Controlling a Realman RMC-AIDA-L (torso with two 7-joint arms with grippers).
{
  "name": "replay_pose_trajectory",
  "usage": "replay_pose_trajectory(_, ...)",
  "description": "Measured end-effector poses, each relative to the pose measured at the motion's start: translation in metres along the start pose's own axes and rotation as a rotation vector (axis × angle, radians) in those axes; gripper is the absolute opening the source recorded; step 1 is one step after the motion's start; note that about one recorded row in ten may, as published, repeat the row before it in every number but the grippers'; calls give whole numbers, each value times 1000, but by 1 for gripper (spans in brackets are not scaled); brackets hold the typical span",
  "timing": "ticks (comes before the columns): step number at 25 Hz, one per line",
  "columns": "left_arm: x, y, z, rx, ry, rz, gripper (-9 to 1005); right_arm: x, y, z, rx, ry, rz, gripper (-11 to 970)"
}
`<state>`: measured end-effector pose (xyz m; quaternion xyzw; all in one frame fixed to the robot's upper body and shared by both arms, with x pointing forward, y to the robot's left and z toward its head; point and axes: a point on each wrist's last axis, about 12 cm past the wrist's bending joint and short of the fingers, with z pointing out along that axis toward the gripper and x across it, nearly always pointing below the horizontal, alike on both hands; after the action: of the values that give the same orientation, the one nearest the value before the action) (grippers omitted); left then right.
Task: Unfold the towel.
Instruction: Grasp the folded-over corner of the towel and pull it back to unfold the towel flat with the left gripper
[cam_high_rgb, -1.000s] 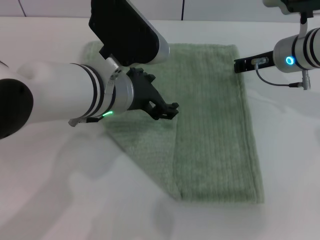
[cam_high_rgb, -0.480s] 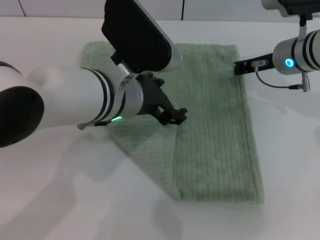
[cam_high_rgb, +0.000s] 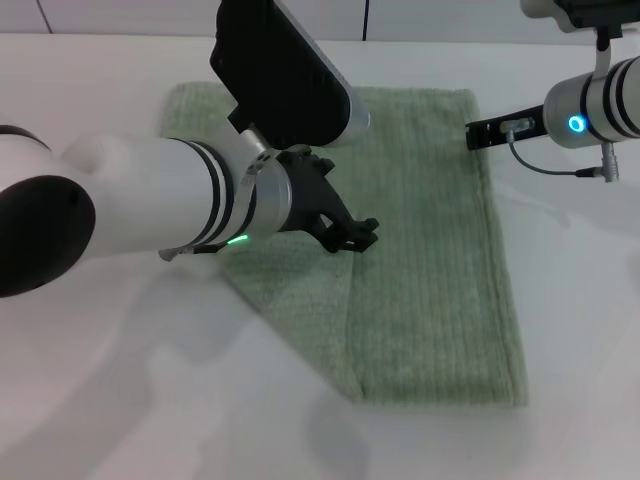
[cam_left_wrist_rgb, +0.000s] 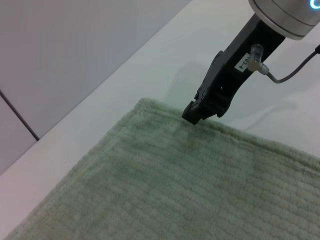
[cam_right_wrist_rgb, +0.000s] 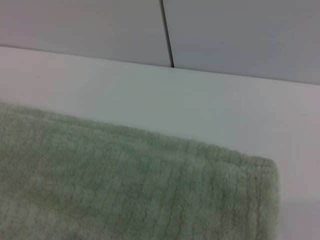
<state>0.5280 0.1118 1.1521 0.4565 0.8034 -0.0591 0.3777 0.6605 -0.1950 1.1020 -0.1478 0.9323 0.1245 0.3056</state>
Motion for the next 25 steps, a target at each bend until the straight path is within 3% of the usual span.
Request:
replay_pose_trajectory(12,3,1,9,-10,-8,12,819,2,-1,1,5,3,2,0)
replay_pose_trajectory(25,3,1,40,5,53,13,819,2,-1,1,3,4,5,-1)
